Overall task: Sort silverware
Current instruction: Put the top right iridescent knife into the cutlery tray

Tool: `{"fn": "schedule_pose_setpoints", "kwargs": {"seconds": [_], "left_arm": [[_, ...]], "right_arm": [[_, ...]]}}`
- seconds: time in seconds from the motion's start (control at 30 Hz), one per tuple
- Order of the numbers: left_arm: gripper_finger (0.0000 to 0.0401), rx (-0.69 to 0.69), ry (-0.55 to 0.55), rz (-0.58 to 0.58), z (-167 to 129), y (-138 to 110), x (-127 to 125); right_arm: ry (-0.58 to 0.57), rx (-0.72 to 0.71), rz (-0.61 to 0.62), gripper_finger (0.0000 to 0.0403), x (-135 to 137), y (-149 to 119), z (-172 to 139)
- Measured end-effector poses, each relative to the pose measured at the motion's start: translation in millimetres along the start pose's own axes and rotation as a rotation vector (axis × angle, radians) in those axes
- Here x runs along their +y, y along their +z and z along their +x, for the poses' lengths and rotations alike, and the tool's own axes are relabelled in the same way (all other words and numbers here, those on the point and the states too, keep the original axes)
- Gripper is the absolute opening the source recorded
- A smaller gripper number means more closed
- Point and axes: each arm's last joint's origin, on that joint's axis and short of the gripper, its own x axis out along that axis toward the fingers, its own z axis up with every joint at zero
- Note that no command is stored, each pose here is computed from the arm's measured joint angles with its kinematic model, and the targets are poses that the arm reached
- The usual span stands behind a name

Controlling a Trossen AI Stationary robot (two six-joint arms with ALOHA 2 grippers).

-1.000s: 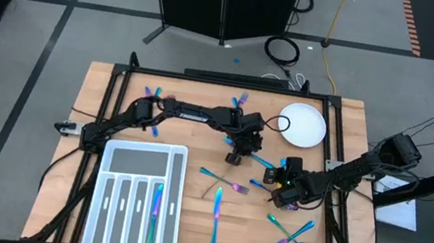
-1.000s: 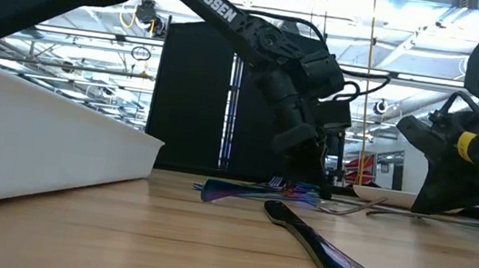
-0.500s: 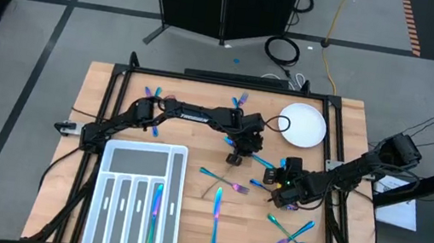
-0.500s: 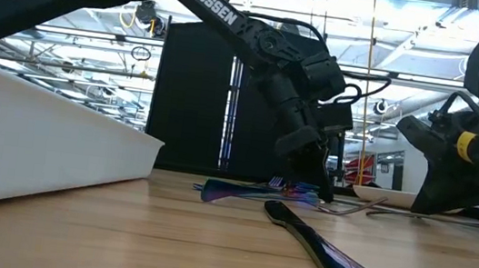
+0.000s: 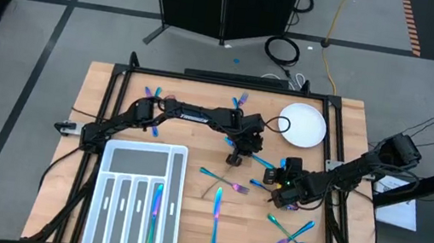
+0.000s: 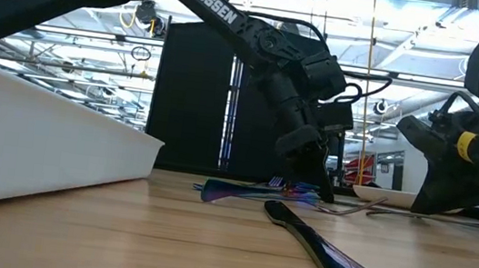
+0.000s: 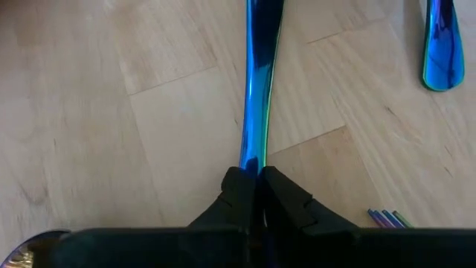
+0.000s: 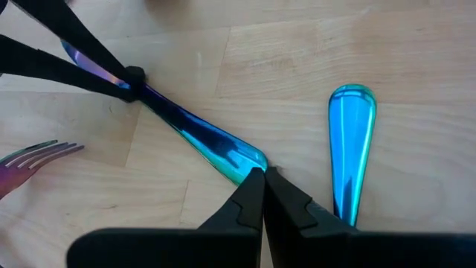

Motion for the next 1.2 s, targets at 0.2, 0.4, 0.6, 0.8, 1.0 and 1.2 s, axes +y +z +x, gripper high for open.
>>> {"fn": "schedule_pose_setpoints", "kwargs": {"seconds": [0.2, 0.4, 0.6, 0.8, 1.0, 1.2], "left_arm": [[0.0017, 0.002, 0.0, -0.003, 0, 0, 0], [0.0017, 0.001, 0.003, -0.001, -1, 1, 0], [0.0017, 0.001, 0.003, -0.001, -1, 1, 0], [0.0017, 0.002, 0.002, -0.002, -1, 1, -1], [0.0017, 0.003, 0.001, -0.009, -1, 0, -1], [0.0017, 0.004, 0.001, -0.021, -1, 0, -1]], "right_arm": [[0.078, -0.043, -0.01, 0.0, 1, 1, -12], [0.127, -0.086, -0.026, 0.0, 2, 4, -19], [0.061, -0.108, -0.019, 0.0, -2, 8, -12], [0.056, -0.077, -0.026, 0.0, 0, 7, -5], [0.027, -0.081, -0.034, 0.0, -2, 6, -1], [0.002, -0.074, -0.031, 0.0, -2, 6, 4]]}}
